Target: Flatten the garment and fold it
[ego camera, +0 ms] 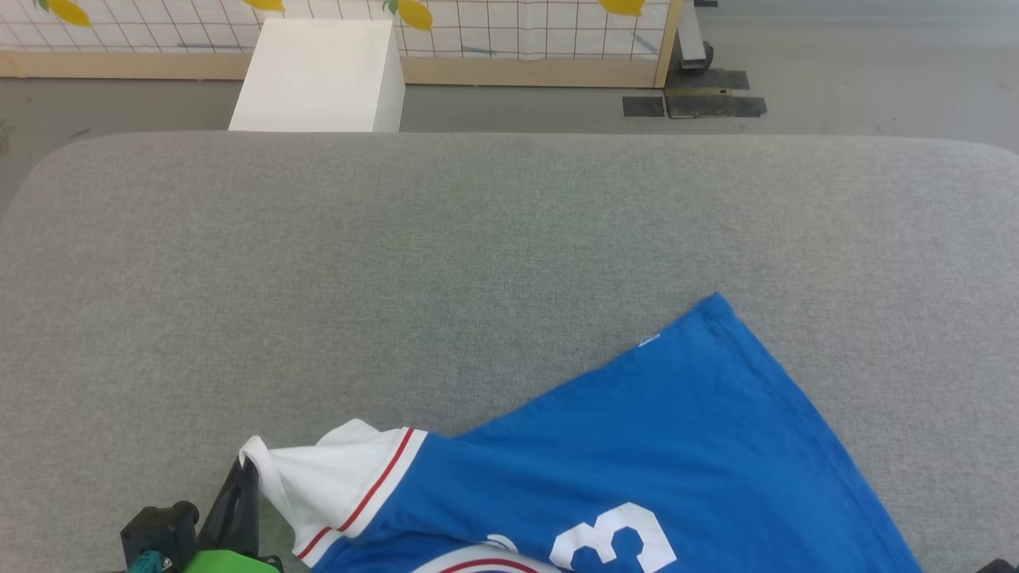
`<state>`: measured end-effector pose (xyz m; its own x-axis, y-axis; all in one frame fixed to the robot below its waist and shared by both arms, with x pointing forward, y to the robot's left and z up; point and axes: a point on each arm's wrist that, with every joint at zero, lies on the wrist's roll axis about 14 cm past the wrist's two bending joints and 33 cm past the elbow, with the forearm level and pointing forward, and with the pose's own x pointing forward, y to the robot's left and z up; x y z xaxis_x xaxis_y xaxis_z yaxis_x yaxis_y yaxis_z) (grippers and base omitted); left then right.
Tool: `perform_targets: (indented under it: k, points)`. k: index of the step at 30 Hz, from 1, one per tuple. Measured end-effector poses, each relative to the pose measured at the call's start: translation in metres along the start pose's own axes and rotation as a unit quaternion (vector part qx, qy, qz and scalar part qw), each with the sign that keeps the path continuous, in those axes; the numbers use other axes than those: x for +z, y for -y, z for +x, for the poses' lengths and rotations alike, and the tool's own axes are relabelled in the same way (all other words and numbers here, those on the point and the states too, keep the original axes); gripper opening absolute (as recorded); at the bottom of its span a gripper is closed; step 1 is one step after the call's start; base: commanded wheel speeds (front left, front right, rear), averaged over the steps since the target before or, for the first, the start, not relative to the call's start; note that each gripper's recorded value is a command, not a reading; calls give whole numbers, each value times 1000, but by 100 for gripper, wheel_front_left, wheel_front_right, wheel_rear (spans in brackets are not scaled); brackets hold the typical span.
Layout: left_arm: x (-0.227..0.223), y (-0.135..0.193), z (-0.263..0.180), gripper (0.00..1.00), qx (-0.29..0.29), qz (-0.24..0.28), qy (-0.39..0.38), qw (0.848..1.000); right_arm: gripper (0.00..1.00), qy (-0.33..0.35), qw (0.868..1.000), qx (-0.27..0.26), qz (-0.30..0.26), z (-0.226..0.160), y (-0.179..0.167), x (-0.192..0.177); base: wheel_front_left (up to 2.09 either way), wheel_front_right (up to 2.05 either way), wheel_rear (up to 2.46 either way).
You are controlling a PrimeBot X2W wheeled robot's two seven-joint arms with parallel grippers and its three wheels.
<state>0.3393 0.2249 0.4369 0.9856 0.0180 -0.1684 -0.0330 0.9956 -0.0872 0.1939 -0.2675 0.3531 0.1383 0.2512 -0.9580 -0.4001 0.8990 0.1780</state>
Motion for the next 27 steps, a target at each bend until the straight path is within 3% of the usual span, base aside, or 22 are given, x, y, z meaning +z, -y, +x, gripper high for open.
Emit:
perform_targets:
  k: [1,6,11,15,19,27]
  points:
    - [0,0,-1,0,0,0,0,1000,100,6,1000,-5,-6,-1,2,3,0,0,0]
    - [4,1,-3,0,-4,2,6,1000,100,88,995,-45,-22,-26,23,50,0,0,0]
    - [7,2,-7,0,-6,3,10,1000,100,225,968,-93,-54,-77,44,136,0,0,0]
    - [10,0,-11,0,2,-9,17,1000,100,274,951,-109,-89,-103,41,182,0,0,0]
    - [11,3,-11,0,1,-11,18,1000,100,290,943,-116,-119,-114,34,217,0,0,0]
    - [12,6,-1,0,1,-12,17,1000,100,248,943,-115,-187,-101,8,282,0,0,0]
